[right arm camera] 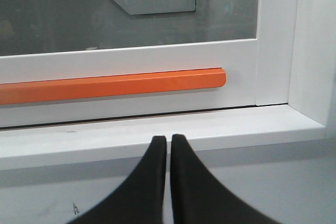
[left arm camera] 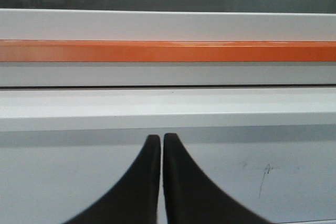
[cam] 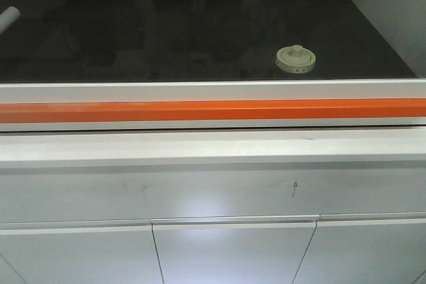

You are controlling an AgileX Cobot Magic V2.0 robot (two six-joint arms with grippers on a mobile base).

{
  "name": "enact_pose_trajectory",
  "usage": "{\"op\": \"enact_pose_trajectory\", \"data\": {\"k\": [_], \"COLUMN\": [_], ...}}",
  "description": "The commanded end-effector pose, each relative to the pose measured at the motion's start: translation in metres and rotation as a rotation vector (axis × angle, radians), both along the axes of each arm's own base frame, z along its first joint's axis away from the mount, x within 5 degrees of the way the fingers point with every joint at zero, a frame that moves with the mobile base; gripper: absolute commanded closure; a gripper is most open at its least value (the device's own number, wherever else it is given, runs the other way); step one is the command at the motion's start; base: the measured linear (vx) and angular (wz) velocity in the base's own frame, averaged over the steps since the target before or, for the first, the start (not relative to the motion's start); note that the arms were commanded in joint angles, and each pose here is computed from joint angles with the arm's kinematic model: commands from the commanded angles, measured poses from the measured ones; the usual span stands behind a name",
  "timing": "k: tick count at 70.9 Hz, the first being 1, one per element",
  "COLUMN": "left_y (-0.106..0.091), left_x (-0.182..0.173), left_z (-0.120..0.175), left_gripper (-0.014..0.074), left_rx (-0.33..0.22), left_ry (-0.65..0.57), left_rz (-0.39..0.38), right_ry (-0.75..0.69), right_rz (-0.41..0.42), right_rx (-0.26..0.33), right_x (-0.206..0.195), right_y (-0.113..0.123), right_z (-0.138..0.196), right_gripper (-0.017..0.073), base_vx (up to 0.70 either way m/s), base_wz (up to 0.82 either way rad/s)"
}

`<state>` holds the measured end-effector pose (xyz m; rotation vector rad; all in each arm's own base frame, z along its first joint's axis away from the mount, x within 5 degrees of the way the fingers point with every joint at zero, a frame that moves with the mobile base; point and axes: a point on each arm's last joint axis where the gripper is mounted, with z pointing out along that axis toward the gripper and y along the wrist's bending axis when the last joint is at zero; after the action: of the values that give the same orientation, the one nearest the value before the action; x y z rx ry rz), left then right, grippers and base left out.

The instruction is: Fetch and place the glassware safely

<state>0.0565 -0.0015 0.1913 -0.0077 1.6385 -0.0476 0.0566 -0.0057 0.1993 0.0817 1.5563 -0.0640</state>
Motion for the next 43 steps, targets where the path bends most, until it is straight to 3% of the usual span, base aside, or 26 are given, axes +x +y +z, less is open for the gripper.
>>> {"op": "enact_pose_trajectory", "data": {"k": [1,43], "left_y": [-0.0001,-0.0001], "left_x": [0.0004,0.0004], "left_z": [-0.002,-0.002], "left_gripper": [0.0601,0.0601], "left_rx": [-0.021,-0.021], "left_ry": [-0.055,-0.055], "left_rz": [0.0,0.0], "right_ry": [-0.061,-0.06], "right_rz": [0.009,0.009], "right_rx": [-0.016,-0.016], "right_x": [-0.0004,-0.0004], "right_y": [0.001,0.001], "right_z": [0.0006,0.0005], "right_gripper": [0.0563,0.0563], "base_vx": [0.0,0.0], "base_wz": [0.0,0.0]}}
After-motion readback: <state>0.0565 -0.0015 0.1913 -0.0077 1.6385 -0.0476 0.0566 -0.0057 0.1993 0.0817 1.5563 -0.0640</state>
